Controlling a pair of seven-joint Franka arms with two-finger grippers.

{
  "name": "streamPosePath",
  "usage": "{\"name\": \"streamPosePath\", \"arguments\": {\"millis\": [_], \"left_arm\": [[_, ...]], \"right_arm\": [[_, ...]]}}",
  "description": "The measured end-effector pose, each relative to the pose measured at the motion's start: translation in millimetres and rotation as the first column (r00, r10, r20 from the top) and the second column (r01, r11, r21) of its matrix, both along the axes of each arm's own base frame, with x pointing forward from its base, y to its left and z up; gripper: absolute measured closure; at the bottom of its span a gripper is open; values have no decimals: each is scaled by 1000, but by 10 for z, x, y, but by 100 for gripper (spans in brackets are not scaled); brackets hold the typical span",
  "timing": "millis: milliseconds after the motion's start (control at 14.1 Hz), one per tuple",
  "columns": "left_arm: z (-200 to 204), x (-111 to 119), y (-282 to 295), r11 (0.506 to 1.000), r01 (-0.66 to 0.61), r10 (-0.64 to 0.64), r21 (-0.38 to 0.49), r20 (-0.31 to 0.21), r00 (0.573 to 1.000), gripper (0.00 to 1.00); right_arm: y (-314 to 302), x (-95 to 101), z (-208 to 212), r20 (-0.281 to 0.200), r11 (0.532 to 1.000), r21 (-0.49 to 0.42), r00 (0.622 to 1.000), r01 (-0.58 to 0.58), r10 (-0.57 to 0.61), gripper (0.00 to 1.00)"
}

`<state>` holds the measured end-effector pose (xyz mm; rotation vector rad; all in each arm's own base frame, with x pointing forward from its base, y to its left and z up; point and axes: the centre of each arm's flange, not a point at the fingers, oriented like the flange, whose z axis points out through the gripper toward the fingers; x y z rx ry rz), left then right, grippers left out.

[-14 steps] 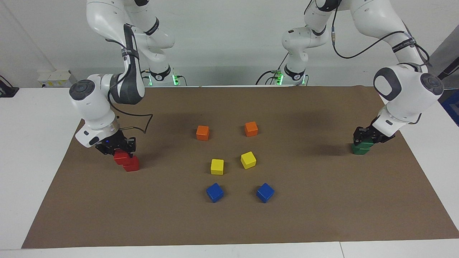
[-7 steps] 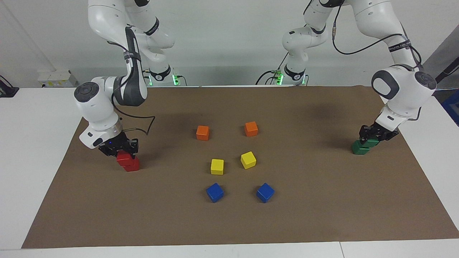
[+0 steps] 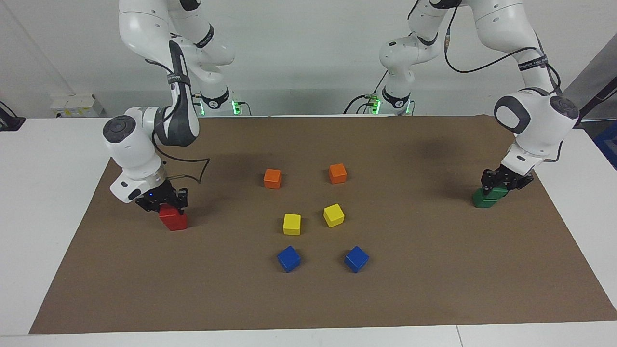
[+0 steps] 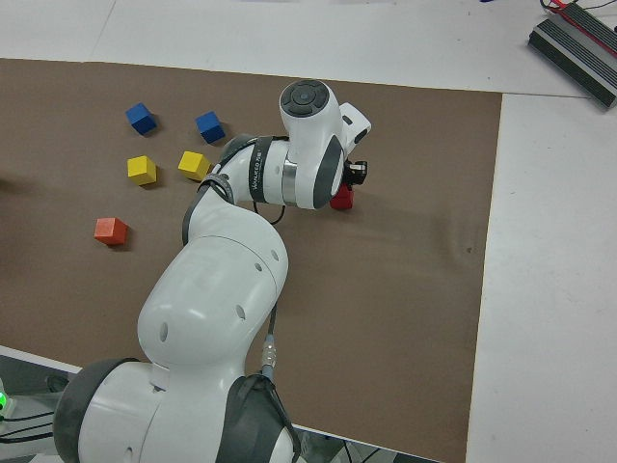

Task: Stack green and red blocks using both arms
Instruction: 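Open and raise the left gripper while the right gripper holds the red cube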

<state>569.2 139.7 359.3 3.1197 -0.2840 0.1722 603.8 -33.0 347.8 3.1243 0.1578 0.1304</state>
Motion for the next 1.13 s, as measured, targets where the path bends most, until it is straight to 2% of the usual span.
{"name": "streamPosePath", "arguments": {"millis": [566,637,850,920,1133], "left_arm": [[-41,-24,-7,1000,1,-1,-2,-7,1000,44],[-43,-25,-8,1000,5,-5,-2,-8,1000,41],[-46,-26,-21,1000,16,-16,-2,-12,1000,8],[-23,-15,-32,1000,19,-19,-4,-16,1000,0],[279,86,-42,1000,28,-29,-14,-37,999,0]], "right_arm": [[0,-16,-33,2,1000,0,1000,0,0,45],[-2,-15,-33,3,1000,0,1000,0,0,45],[-2,-15,-33,4,1000,0,1000,0,0,45],[-2,-15,-33,4,1000,0,1000,0,0,45],[-2,-13,-33,6,1000,0,1000,0,0,45]]}}
